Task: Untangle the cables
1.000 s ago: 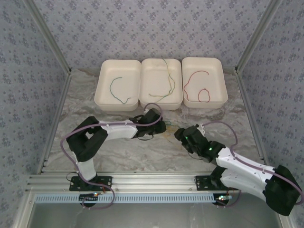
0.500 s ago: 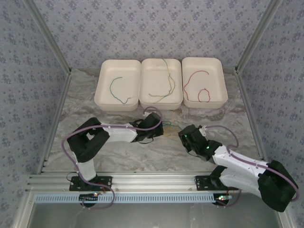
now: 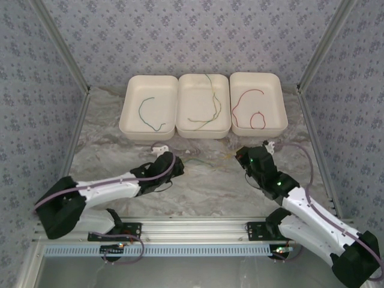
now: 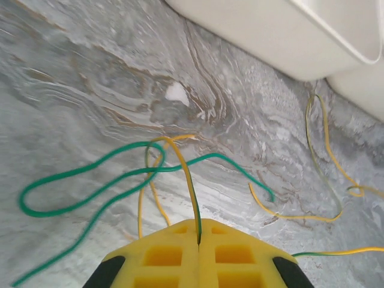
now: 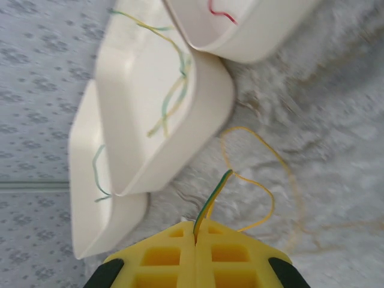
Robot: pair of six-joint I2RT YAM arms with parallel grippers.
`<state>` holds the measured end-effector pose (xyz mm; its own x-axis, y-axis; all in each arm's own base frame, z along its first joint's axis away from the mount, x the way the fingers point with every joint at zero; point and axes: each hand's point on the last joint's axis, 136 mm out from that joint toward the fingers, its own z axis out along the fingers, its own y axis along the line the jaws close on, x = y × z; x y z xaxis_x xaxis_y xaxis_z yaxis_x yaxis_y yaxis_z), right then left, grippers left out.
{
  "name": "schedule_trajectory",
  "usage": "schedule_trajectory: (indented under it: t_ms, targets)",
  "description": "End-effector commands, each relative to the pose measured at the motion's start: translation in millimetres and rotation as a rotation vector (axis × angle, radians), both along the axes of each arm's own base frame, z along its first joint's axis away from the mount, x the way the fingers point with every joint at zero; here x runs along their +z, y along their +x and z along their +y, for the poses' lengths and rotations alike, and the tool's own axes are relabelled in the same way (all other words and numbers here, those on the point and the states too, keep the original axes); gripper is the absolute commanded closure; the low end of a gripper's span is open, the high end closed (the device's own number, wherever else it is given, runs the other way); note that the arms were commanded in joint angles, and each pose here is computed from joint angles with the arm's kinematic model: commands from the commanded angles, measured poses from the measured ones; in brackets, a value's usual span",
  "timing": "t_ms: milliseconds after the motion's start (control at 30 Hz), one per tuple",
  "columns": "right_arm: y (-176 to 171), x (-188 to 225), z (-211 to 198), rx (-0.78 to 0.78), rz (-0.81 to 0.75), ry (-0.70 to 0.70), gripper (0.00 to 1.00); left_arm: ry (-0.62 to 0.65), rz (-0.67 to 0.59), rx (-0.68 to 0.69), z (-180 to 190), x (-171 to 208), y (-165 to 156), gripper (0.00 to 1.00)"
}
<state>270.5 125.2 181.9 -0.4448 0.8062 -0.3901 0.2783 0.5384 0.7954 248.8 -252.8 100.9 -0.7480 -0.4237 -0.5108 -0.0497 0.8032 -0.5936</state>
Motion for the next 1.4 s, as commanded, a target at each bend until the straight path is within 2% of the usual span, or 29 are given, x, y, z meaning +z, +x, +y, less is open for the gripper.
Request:
schedule_trajectory:
  t_ms: [0,167,367,433,500,600,667,733,800,867,900,1033,1067,1167,1233,1367]
  targets:
    - [9,31,-5,0.024,-0.070,-0.067,1.00,0.053,-0.006,0.095,36,2,0,1.00]
    - [21,79,-8,0.038,-0.141,-0.125,1.00,0.064,0.002,0.169,78,0,-7,1.00]
    - [30,108,-20,0.050,-0.169,-0.209,1.00,0.066,0.006,0.255,128,4,-11,1.00]
    - [36,121,-12,0.132,-0.199,-0.263,1.00,0.049,0.017,0.270,138,4,-10,1.00]
    - [40,129,12,0.290,-0.236,-0.334,1.00,0.034,0.021,0.272,144,7,-9,1.00]
    - [36,114,57,0.599,-0.215,-0.438,1.00,0.014,0.007,0.264,147,16,-5,1.00]
    - [27,90,76,0.720,-0.162,-0.556,1.00,0.012,-0.003,0.265,149,23,-2,1.00]
    - [21,64,79,0.728,-0.086,-0.691,1.00,0.011,-0.010,0.268,153,30,1,1.00]
    - [18,44,82,0.717,-0.036,-0.722,1.00,0.005,-0.008,0.266,154,34,3,1.00]
    - [18,27,82,0.669,0.007,-0.687,1.00,-0.001,-0.007,0.259,154,36,5,1.00]
    - [16,18,86,0.648,0.024,-0.645,0.98,-0.003,-0.006,0.256,154,37,5,1.00]
    - [10,-22,113,0.596,0.089,-0.498,0.66,-0.016,-0.009,0.256,155,38,2,1.00]
    - [8,-30,122,0.591,0.106,-0.487,0.59,-0.021,-0.011,0.257,155,39,2,1.00]
    - [8,-52,148,0.559,0.175,-0.491,0.46,-0.027,-0.013,0.252,154,40,0,1.00]
    - [9,-64,160,0.502,0.208,-0.485,0.41,-0.030,-0.012,0.249,154,39,-1,1.00]
    - [18,-93,167,0.374,0.301,-0.482,0.41,-0.042,-0.011,0.247,154,38,-3,1.00]
